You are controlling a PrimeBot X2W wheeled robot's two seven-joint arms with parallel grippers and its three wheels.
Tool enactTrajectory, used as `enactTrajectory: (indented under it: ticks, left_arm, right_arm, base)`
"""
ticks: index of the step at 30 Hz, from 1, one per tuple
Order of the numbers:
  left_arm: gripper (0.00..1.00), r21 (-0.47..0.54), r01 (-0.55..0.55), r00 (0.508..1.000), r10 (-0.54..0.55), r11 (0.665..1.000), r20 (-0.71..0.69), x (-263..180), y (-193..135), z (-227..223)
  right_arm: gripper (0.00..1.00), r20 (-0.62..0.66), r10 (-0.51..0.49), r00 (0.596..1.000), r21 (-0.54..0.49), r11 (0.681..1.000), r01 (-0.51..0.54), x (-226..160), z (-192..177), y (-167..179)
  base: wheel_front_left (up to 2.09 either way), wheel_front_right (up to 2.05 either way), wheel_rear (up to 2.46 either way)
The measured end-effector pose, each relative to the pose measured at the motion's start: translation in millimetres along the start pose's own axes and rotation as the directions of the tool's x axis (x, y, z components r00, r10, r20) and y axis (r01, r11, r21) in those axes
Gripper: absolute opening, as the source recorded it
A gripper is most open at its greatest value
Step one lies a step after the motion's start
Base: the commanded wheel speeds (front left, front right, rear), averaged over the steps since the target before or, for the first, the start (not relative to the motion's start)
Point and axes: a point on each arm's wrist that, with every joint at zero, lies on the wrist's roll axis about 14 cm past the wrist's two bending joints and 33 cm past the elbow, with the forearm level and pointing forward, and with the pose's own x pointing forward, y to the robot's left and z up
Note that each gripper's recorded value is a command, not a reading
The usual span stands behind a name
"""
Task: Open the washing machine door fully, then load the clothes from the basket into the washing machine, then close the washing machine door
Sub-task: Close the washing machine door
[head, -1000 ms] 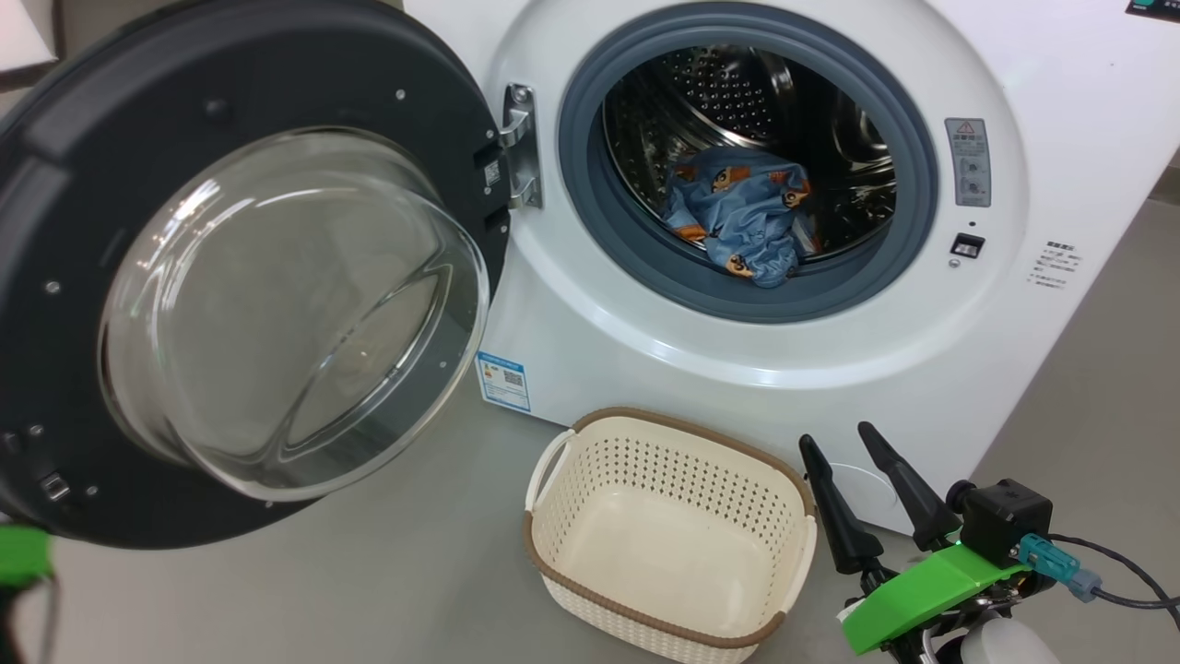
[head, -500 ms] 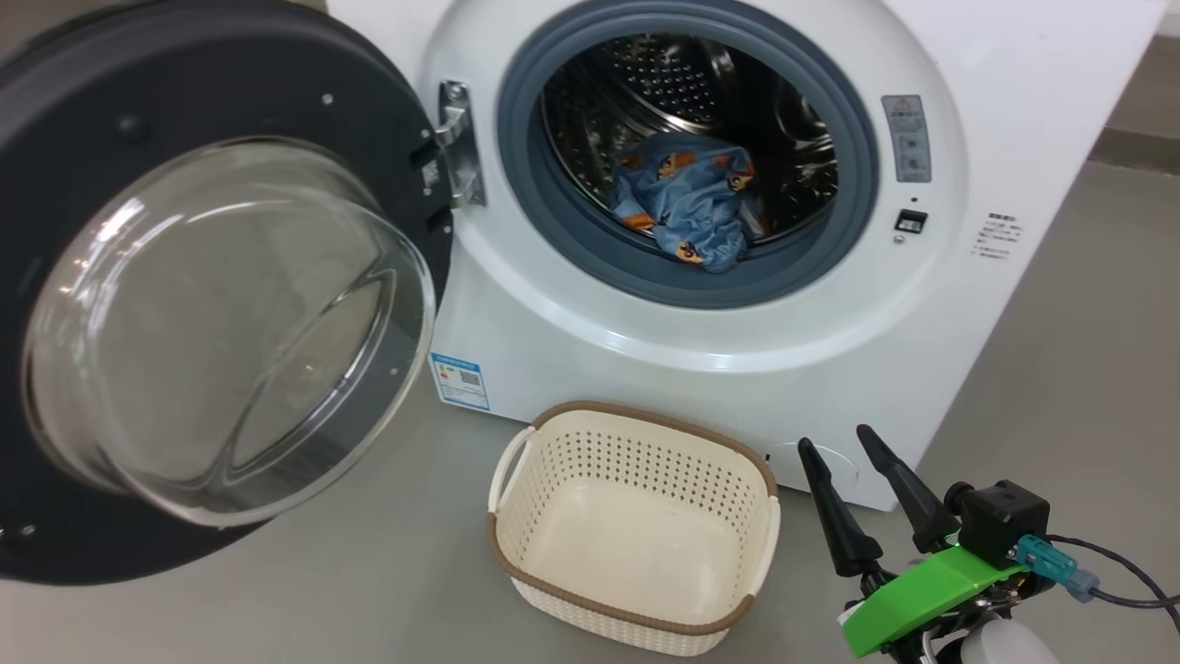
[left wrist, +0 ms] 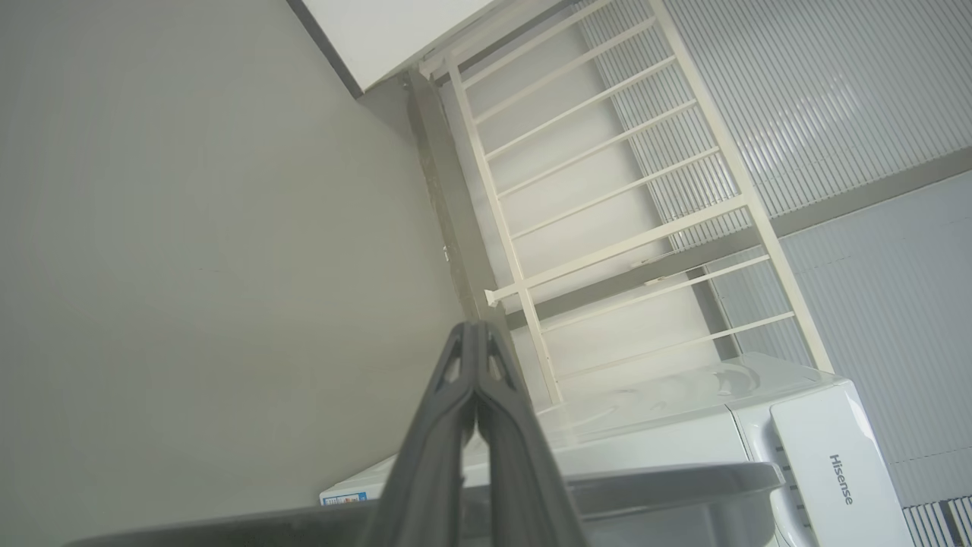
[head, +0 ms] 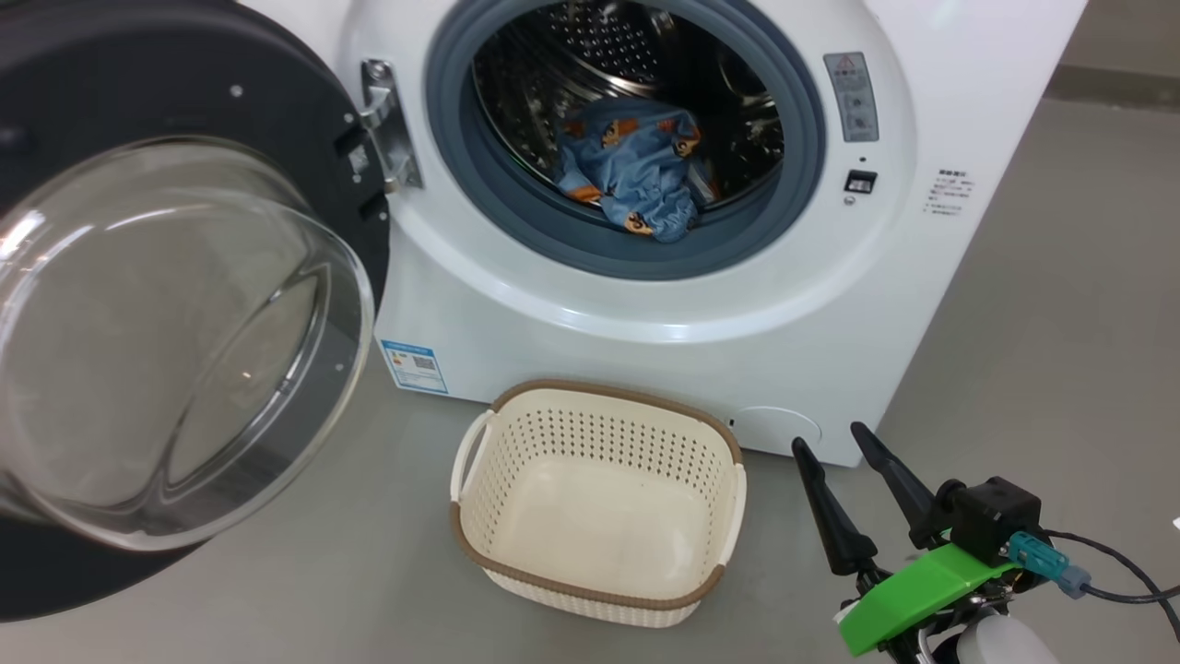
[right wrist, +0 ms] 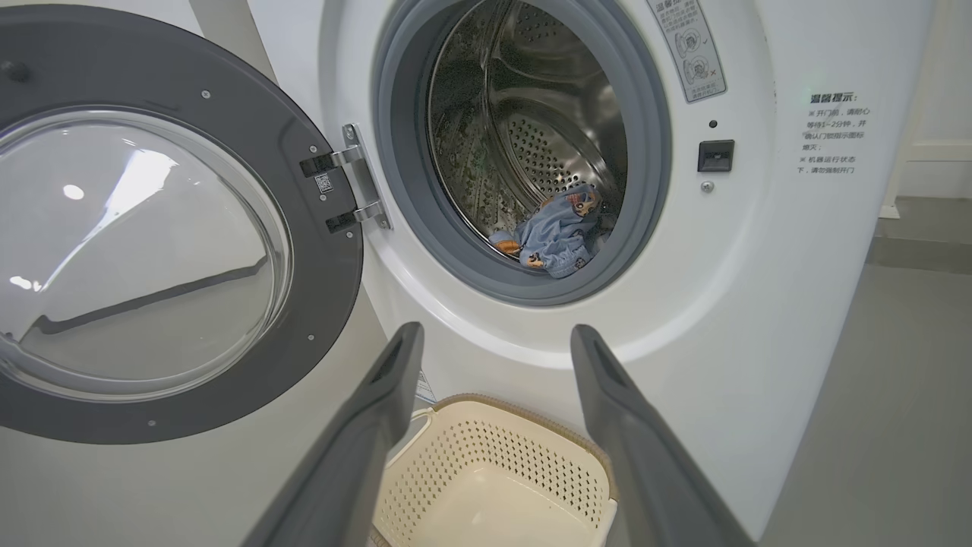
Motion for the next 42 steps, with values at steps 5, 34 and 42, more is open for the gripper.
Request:
enactTrajectory:
  ticks: [5,34,42]
  left_arm:
    - [0.0,-0.024,-0.055,0.996,0.053,0.998,-0.064,10,12,-15]
    - [0.0,0.015,0.006,0.808,0.004,1.0,-0.589,-29,15,-87]
    - [0.0,-0.008,0.09,0.683,-0.068,0.996,-0.728,-57,9,-124]
  right_arm:
    - [1.0,-0.002,-0.02,1.0,-0.008,1.0,0.02,2,-2,-9]
    - [1.0,0.036,-0.021,0.999,-0.021,1.0,0.022,2,13,-4]
    - [1.0,0.056,-0.042,0.998,-0.007,0.999,0.043,-5,20,-8]
  base:
    - [0.0,0.0,0.0]
    - [0.0,0.0,0.0]
    - [0.0,0.0,0.0]
